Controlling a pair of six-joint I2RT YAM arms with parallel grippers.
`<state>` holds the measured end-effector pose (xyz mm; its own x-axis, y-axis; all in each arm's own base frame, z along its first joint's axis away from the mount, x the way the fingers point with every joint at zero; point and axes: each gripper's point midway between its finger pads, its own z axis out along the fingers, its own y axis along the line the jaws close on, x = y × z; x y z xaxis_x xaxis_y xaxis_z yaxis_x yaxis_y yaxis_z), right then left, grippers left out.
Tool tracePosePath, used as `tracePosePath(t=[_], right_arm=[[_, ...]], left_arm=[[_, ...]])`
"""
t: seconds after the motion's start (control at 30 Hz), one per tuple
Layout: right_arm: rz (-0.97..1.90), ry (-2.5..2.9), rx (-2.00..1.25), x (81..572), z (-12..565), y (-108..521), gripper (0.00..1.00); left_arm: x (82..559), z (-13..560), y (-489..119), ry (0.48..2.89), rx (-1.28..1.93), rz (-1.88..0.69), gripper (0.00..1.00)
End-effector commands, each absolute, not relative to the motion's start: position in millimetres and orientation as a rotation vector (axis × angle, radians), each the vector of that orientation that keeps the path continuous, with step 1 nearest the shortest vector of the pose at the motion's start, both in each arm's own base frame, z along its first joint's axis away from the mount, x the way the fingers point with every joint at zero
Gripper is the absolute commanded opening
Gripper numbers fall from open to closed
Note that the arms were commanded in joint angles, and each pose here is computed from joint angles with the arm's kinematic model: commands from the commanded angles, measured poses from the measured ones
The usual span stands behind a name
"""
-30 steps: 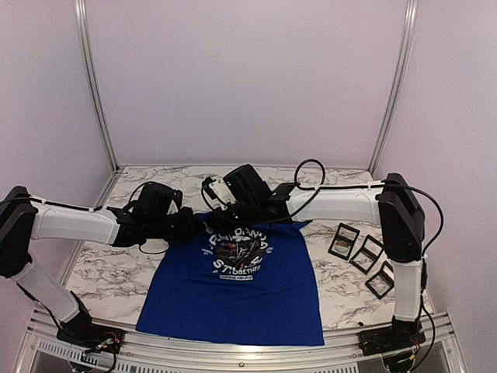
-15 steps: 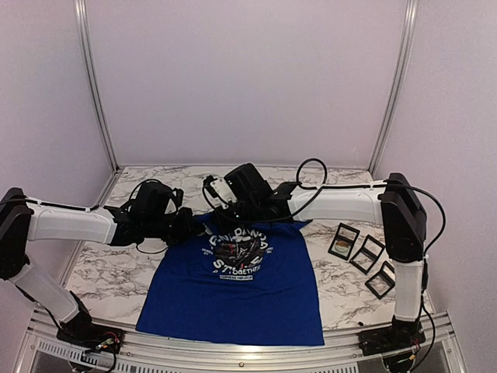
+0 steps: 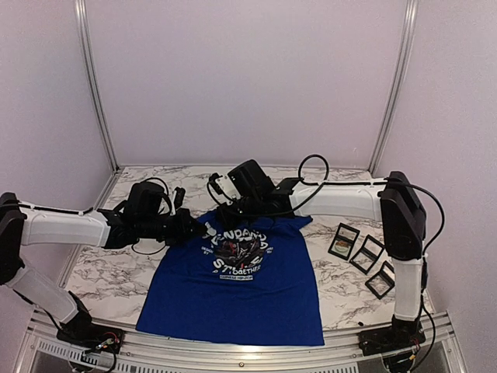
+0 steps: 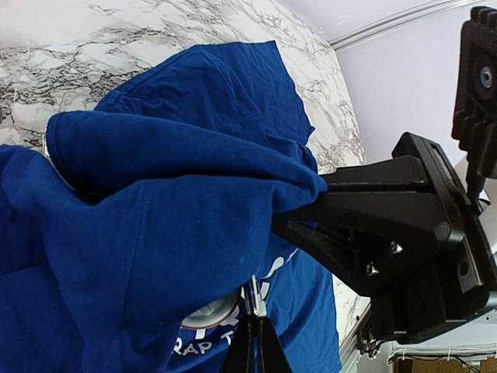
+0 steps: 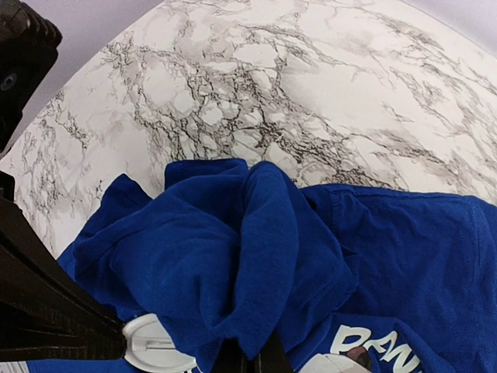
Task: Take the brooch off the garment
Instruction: Pick up the brooch from the crumpled clothing.
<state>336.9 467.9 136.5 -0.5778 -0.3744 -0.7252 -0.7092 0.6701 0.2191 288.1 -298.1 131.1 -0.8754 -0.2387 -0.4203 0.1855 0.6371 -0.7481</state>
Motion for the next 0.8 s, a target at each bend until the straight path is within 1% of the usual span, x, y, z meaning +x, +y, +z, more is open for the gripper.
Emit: tracePosePath(t=[0.0,0.33,0.37,0.67,0.77], right_arm=[[0.660,2.250,-0.786,348.7,137.0,464.5,0.00],[0.763,2.275,-0.750,346.3,137.9,455.1,0.00],[0.777,2.275,-0.745,346.0,139.9,453.5,0.01],[0.823,2.291,-0.696,331.0,165.7,428.9,0.39],[0.849,2.297,-0.670,324.0,175.4,418.7,0.48]], left_arm=[[279.1,146.3,-305.2,2.316,0.046,-1.262,0.00],[285.9,145.2,-300.6,2.264,-0.039,-1.345,0.00],[286.9,146.0,-301.3,2.257,-0.046,-1.360,0.00],[293.5,144.3,-308.1,2.224,-0.131,-1.499,0.00],[294.4,144.2,-310.5,2.209,-0.154,-1.544,0.00]])
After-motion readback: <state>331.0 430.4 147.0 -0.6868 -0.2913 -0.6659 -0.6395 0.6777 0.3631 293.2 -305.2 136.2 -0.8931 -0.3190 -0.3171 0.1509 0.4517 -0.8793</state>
